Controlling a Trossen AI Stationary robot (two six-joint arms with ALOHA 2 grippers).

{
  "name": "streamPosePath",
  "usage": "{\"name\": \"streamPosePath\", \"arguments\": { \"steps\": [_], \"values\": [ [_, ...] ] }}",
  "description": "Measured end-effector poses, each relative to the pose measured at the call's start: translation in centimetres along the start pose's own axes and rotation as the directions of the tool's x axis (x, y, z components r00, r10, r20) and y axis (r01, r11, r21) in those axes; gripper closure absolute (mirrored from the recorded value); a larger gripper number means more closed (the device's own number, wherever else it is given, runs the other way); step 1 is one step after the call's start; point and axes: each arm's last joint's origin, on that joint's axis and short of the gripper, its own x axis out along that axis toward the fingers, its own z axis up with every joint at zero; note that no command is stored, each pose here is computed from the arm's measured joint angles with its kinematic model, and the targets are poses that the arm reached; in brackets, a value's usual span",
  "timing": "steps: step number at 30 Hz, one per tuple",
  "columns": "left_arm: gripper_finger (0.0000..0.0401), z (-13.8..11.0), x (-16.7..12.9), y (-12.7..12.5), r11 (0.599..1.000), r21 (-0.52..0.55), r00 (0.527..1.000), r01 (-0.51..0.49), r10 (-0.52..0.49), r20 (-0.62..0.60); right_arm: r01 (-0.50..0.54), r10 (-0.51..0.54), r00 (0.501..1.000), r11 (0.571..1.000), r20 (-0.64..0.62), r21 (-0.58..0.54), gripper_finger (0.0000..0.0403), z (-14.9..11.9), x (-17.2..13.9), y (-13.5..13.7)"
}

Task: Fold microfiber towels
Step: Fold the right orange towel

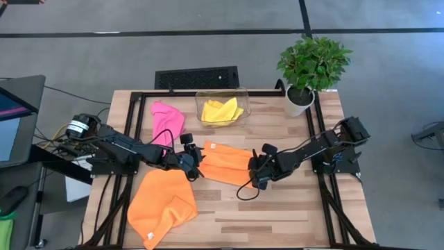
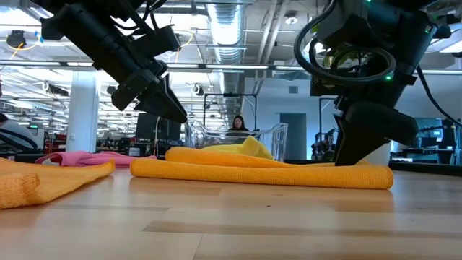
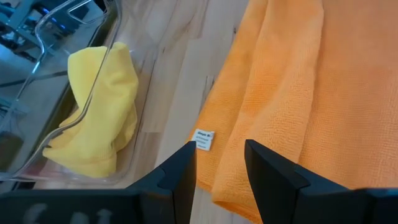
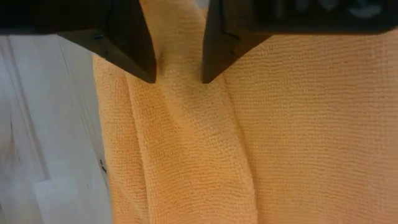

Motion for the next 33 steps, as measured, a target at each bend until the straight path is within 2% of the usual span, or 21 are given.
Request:
{"name": "streamPosePath", "arguments": {
  "steps": [9,15,21,24,28,33],
  "values": [
    [0.0272,0.0,0.0,0.0,1.0,-0.002,1.0,0.0,0.0,0.0,0.006,-0.006,1.0,1.0,0.0,0.024,0.039,0.3,0.2,-0.5],
    [0.0272,0.0,0.0,0.0,1.0,-0.021,1.0,0.005,-0.005,0.0,0.052,-0.053,0.999,0.996,0.004,0.073,0.0378,1.3,0.2,-1.9],
    [0.0272,0.0,0.0,-0.1,0.999,-0.034,1.0,0.028,-0.028,0.0,0.119,-0.117,0.993,0.983,-0.02,0.141,0.0396,1.7,0.8,-3.6],
    [0.0272,0.0,0.0,-0.1,0.998,-0.035,0.999,0.043,-0.043,0.0,0.133,-0.131,0.991,0.975,-0.026,0.176,0.0392,1.8,1.0,-4.0],
    [0.0272,0.0,0.0,-0.2,0.997,-0.045,0.998,0.055,-0.055,0.0,0.126,-0.121,0.992,0.97,-0.035,0.208,0.0376,1.8,1.1,-4.2],
    [0.0272,0.0,0.0,-0.2,0.996,-0.06,0.998,0.07,-0.07,0.0,0.061,-0.047,0.997,0.973,-0.066,0.223,0.0362,1.8,1.2,-4.3]
  ]
}}
